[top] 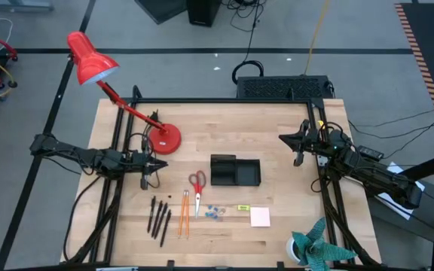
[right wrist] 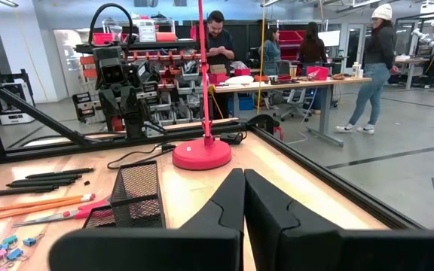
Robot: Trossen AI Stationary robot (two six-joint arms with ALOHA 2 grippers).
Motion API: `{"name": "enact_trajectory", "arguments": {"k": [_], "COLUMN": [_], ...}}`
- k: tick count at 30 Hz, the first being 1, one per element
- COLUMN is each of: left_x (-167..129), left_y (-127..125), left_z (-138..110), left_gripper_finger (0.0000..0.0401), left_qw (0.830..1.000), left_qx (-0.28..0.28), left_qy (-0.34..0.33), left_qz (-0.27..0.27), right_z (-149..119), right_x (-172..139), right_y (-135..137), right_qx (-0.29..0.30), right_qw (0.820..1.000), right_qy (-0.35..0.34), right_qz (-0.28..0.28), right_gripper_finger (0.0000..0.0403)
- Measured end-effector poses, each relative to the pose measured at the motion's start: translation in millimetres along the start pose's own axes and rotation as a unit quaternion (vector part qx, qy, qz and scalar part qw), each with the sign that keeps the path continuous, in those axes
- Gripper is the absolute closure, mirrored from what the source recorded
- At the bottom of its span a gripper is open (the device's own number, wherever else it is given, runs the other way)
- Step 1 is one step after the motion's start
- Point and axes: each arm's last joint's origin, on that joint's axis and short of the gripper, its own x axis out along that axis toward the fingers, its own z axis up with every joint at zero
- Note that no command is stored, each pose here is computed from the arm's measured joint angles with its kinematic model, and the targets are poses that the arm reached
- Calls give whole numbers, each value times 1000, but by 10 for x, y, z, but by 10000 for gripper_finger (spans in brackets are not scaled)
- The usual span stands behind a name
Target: Pick and place office supplies into organizer
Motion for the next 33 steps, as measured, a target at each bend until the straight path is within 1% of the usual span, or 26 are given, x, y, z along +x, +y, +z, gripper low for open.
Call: {"name": "enact_trajectory", "arguments": {"k": [8, 19, 29, 33], "left_x": [0, 0, 0, -4], "left_y": [0, 0, 1, 5], "left_z": [0, 16, 21, 90], "left_gripper_finger": [368, 368, 368, 368], "left_qw": [1000, 1000, 1000, 999], "left_qx": [0, -3, -16, -20], "left_qy": [0, -9, -11, -46], "left_qz": [0, 0, 0, 4], "right_z": [1, 0, 1, 4], "right_x": [0, 0, 0, 0], "right_y": [0, 0, 0, 0], "right_qx": [1, 69, 69, 68], "right_qw": [1000, 998, 998, 998], "right_qy": [0, 0, 0, -2], "right_qz": [0, 0, 0, 0], "right_gripper_finger": [403, 403, 403, 403]}}
